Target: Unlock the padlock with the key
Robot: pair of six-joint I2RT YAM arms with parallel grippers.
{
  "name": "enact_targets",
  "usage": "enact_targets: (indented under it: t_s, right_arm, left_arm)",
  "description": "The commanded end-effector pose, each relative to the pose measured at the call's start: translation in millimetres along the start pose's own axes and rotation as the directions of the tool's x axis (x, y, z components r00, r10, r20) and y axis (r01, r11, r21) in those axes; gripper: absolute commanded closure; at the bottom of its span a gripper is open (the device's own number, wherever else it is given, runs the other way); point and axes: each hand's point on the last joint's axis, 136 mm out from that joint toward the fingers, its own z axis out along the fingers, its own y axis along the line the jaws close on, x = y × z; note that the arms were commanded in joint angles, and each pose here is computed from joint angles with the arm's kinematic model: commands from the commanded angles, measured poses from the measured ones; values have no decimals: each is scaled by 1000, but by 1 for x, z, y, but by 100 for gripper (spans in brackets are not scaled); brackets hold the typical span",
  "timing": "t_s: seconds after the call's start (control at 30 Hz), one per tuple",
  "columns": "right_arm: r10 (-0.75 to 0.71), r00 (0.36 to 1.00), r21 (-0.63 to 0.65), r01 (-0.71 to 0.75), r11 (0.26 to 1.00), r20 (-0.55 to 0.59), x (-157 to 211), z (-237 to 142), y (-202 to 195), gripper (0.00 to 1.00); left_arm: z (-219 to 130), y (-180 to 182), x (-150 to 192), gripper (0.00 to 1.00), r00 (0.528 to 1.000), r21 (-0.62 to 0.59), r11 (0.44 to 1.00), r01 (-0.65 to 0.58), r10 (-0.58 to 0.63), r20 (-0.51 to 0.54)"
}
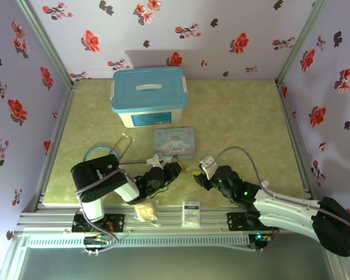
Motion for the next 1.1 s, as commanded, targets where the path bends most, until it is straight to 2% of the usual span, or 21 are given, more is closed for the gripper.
enact_targets:
  t_s: [0.0,0.17,0.5,0.73,0.9,1.0,1.07]
  right_arm:
    - [-183,981,35,181,983,58,-23,5,4,56]
    - [-367,930,27,367,930,-3,-15,18,21,58]
    - [-462,887,85,463,883,-31,-13,39,27,65]
    - [-454,889,90,457,885,-53,-11,52,33,74]
    - [-414,909,117,417,901,-48,-16,53,32,73]
    - [-428,903,38,429,903,-23,-7,50,46,66]
    - [-423,905,30,425,905,-41,-4,49,46,65]
  left_arm:
    - [-5,-25,-5,100,999,85,996,-10,7,33]
    - [-7,-34,-5,100,999,106,994,-16,12,33]
    - [-9,-41,-4,100,1000,128,992,-12,9,29]
    - [-11,-44,-4,100,1000,139,990,-7,3,30]
    - [-13,-41,-6,100,999,133,991,-4,-1,36]
    - [-14,-40,-7,100,999,132,991,-6,0,43]
    - [-14,-41,-8,100,999,134,991,-5,-2,48]
